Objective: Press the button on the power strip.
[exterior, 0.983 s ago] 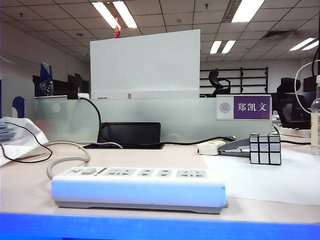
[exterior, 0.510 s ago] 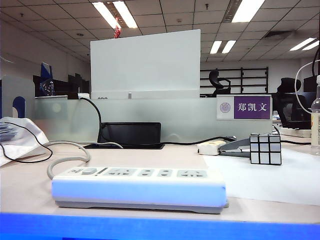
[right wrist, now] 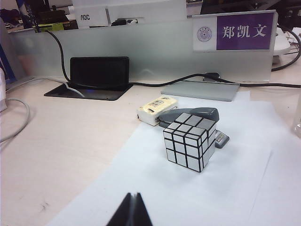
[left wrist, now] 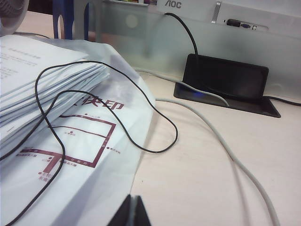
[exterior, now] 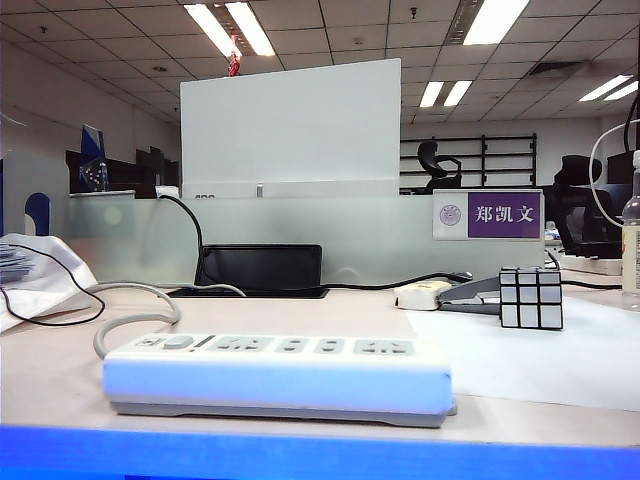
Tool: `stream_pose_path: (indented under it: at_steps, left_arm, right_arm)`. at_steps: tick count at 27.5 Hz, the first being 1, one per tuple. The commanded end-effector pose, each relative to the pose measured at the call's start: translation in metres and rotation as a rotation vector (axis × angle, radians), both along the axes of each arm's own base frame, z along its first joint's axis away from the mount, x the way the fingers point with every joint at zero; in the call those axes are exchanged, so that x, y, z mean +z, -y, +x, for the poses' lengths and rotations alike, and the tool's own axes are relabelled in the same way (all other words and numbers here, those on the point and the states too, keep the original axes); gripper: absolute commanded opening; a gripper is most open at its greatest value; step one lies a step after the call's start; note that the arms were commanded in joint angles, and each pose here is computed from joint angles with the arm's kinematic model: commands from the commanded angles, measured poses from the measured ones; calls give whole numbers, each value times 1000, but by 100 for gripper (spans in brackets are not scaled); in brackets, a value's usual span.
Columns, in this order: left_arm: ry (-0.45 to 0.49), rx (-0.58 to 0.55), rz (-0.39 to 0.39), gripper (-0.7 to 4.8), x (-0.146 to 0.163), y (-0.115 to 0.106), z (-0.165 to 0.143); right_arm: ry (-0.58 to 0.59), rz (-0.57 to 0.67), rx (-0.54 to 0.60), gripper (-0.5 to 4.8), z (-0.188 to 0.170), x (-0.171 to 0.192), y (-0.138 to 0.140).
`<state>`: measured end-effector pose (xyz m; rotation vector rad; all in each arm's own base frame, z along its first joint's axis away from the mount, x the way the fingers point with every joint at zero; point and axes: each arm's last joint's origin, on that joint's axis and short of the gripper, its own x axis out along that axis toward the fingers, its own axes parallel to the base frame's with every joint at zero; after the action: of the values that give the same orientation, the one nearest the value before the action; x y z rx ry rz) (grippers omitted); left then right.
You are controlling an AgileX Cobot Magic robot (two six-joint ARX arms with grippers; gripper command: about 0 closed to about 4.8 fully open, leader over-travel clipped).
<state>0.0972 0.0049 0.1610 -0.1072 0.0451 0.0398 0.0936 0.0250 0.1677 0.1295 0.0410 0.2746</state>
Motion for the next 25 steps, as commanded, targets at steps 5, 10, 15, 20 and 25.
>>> stream_pose_path:
  at_steps: [5,10,15,20,25]
  left_arm:
    - [11,-2,0,-5,1,0,0]
    - [10,-2,0,-5,1,0,0]
    - [10,-2,0,-5,1,0,0]
    - [10,-2,0,-5,1,0,0]
    - [10,-2,0,-5,1,0,0]
  right_arm:
    - [13,1,-1,0,0,2,0]
    - [13,0,-1,0,0,2,0]
    - [13,0,-1,0,0,2,0]
    - [24,-83,-94,0,0,1,4]
    - [-39,-83,-304,0,3,-8,20]
